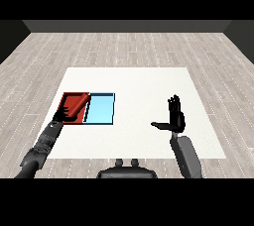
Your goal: Pick the red can and put it in the red box
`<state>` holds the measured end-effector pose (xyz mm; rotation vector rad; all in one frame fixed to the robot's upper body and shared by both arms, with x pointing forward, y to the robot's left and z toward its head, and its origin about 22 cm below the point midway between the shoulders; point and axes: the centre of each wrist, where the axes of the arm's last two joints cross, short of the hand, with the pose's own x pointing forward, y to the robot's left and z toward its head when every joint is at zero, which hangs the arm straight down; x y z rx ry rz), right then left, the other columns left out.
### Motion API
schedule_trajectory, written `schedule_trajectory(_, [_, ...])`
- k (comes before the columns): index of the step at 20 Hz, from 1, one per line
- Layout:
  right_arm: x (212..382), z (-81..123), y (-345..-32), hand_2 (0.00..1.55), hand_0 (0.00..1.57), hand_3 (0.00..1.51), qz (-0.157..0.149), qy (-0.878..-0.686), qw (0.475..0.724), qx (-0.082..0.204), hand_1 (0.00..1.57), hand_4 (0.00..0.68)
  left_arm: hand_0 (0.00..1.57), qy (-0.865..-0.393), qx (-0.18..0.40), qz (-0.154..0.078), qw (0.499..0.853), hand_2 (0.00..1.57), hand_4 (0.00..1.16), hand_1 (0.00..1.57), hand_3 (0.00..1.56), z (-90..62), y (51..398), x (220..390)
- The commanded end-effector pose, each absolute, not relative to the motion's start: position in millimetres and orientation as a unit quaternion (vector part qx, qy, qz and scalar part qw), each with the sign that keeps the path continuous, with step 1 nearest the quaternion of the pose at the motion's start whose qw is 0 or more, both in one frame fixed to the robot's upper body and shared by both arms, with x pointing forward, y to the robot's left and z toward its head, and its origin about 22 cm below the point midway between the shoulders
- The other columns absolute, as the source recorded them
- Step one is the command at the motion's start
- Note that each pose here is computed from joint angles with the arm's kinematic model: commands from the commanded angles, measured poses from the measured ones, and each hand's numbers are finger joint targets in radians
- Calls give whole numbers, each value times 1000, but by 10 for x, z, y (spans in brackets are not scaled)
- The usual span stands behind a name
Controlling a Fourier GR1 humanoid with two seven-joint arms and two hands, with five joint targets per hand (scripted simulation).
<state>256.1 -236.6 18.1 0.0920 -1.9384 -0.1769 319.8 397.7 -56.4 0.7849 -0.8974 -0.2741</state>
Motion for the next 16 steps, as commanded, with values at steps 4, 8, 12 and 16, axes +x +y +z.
schedule_trajectory(4, [2520, 115, -2397, 0, 0, 0, -83, -825, 557, 45, 0, 0, 0, -466, 368, -62, 802, 0, 0, 0, 0, -490, 4064, 3226])
schedule_trajectory(8, [2526, 131, -2364, 0, 0, 0, -86, -826, 554, 62, 0, 0, 0, -648, 255, 77, 714, 0, 0, 0, 0, -63, 3985, 3574])
schedule_trajectory(12, [2544, 88, -2342, 0, 0, 0, -68, -824, 559, 63, 0, 0, 0, -782, 100, 117, 604, 0, 0, 0, 0, -17, 3644, 3716])
schedule_trajectory(16, [2554, 197, -2422, 0, 0, 0, -47, -836, 545, 52, 0, 0, 0, -832, -37, 144, 534, 0, 0, 0, 0, -208, 2910, 3762])
